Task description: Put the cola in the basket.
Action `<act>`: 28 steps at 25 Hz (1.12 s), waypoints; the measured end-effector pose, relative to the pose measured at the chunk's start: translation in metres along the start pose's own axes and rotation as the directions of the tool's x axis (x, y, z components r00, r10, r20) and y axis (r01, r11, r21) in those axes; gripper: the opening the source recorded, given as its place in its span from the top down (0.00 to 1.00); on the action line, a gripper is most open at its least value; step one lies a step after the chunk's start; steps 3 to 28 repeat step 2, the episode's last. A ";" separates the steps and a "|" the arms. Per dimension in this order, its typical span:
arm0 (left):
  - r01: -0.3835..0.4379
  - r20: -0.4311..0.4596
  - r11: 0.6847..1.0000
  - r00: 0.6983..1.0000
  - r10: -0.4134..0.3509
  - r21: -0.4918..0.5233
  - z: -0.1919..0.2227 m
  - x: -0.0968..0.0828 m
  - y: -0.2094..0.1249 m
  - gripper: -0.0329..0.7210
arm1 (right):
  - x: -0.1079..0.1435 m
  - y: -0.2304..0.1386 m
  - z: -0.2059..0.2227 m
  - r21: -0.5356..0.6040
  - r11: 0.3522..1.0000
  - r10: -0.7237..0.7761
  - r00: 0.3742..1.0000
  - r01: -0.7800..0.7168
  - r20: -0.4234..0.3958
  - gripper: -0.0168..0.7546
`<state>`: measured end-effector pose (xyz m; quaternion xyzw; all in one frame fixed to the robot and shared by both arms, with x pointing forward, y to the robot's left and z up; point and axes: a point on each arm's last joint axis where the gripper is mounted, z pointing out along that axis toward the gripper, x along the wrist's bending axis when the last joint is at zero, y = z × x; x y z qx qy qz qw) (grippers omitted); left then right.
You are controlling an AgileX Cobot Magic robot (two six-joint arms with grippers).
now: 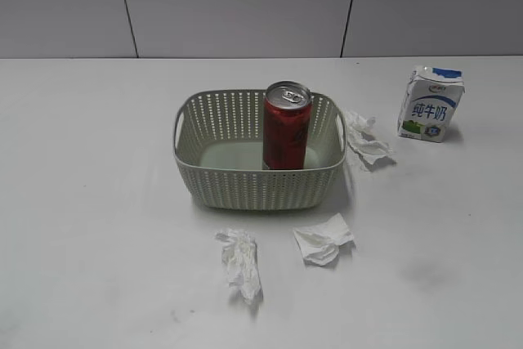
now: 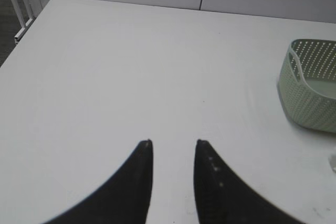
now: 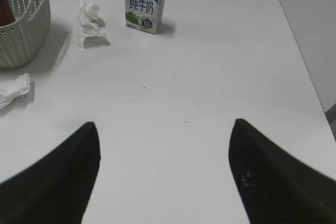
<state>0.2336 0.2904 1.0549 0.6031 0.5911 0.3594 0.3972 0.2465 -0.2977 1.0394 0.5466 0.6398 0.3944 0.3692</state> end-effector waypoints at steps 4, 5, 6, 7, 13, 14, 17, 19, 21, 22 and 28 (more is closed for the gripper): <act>0.000 0.000 1.000 1.000 0.000 0.000 0.000 0.000 0.000 0.67 | 0.000 0.000 0.000 0.000 1.000 0.003 1.000 -0.003 0.008 0.22; 0.000 0.000 1.000 1.000 0.000 0.000 0.000 0.000 0.000 0.67 | 0.000 0.000 0.000 0.000 1.000 0.003 1.000 -0.003 0.008 0.22; 0.000 0.000 1.000 1.000 0.000 0.000 0.000 0.000 0.000 0.67 | 0.000 0.000 0.000 0.000 1.000 0.003 1.000 -0.003 0.008 0.22; 0.000 0.000 1.000 1.000 0.000 0.000 0.000 0.000 0.000 0.67 | 0.000 0.000 0.000 0.000 1.000 0.003 1.000 -0.003 0.008 0.22; 0.000 0.000 1.000 1.000 0.000 0.000 0.000 0.000 0.000 0.67 | 0.000 0.000 0.000 0.000 1.000 0.003 1.000 -0.003 0.008 0.22; 0.000 0.000 1.000 1.000 0.000 0.000 0.000 0.000 0.000 0.67 | 0.000 0.000 0.000 0.000 1.000 0.003 1.000 -0.003 0.008 0.22; 0.000 0.000 1.000 1.000 0.000 0.000 0.000 0.000 0.000 0.67 | 0.000 0.000 0.000 0.000 1.000 0.003 1.000 -0.003 0.008 0.22; 0.000 0.000 1.000 1.000 0.000 0.000 0.000 0.000 0.000 0.67 | 0.000 0.000 0.000 0.000 1.000 0.003 1.000 -0.003 0.008 0.22; 0.000 0.000 1.000 1.000 0.000 0.000 0.000 0.000 0.000 0.67 | 0.000 0.000 0.000 0.000 1.000 0.003 1.000 -0.003 0.008 0.22; 0.000 0.000 1.000 1.000 0.000 0.000 0.000 0.000 0.000 0.67 | 0.000 0.000 0.000 0.000 1.000 0.003 1.000 -0.003 0.008 0.22; 0.000 0.000 1.000 1.000 0.000 0.000 0.000 0.000 0.000 0.67 | 0.000 0.000 0.000 0.000 1.000 0.003 1.000 -0.003 0.008 0.22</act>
